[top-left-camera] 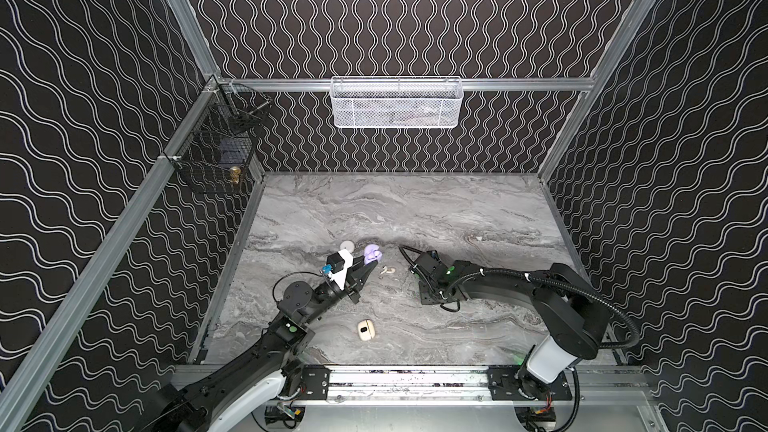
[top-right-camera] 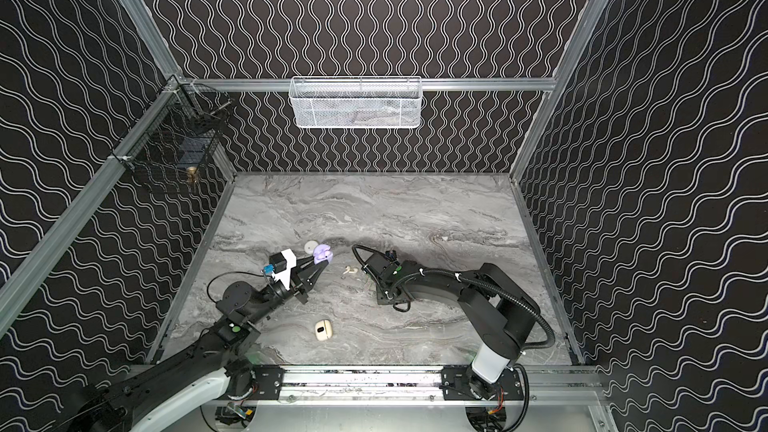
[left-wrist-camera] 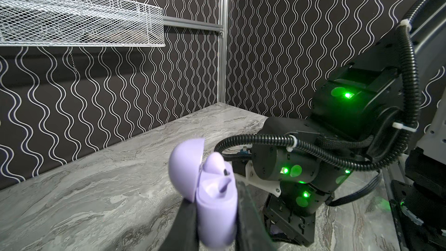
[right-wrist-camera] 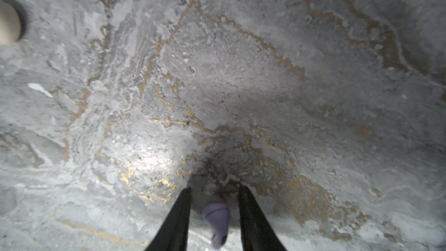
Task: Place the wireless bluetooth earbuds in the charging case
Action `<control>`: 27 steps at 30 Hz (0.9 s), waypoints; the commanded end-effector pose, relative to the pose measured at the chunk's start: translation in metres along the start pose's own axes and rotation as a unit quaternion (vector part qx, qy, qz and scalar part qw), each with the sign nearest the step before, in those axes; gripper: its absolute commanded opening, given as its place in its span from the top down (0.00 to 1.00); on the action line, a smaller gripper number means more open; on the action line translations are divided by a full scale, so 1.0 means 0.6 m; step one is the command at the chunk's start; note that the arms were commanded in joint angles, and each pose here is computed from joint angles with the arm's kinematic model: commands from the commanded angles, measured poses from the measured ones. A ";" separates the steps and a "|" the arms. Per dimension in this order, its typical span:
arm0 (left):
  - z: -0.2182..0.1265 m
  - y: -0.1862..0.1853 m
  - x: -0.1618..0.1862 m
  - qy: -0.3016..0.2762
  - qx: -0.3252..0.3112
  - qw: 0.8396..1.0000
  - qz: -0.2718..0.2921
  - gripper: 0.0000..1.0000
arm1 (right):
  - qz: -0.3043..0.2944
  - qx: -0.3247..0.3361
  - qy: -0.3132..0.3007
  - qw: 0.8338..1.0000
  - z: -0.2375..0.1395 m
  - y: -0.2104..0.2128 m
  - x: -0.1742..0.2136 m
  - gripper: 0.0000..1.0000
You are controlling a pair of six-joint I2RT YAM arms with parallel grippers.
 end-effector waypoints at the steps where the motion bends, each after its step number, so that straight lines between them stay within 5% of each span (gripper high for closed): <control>1: 0.001 -0.001 -0.014 -0.018 0.004 1.000 0.015 1.00 | -0.003 -0.002 0.048 0.999 0.012 -0.004 0.025 0.70; 8: 0.000 -0.001 -0.015 -0.020 0.003 1.000 0.016 1.00 | 0.001 -0.001 0.053 0.999 0.014 -0.007 0.031 0.76; 13: 0.001 -0.001 -0.014 -0.019 0.005 1.000 0.015 1.00 | 0.005 0.003 0.053 0.999 0.010 -0.012 0.034 0.66; 27: 0.000 -0.001 -0.015 -0.019 0.003 1.000 0.017 1.00 | -0.002 0.003 0.053 0.999 -0.001 -0.014 0.042 0.68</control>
Point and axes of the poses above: each gripper's point midway between its finger pads, its own z axis out along the fingers, its own y axis along the line the jaws close on, x = y × z, the point moved 7 cm from there along -z, back along the fingers, and after that the axes turned 1 degree about z, right-handed, at the moved point
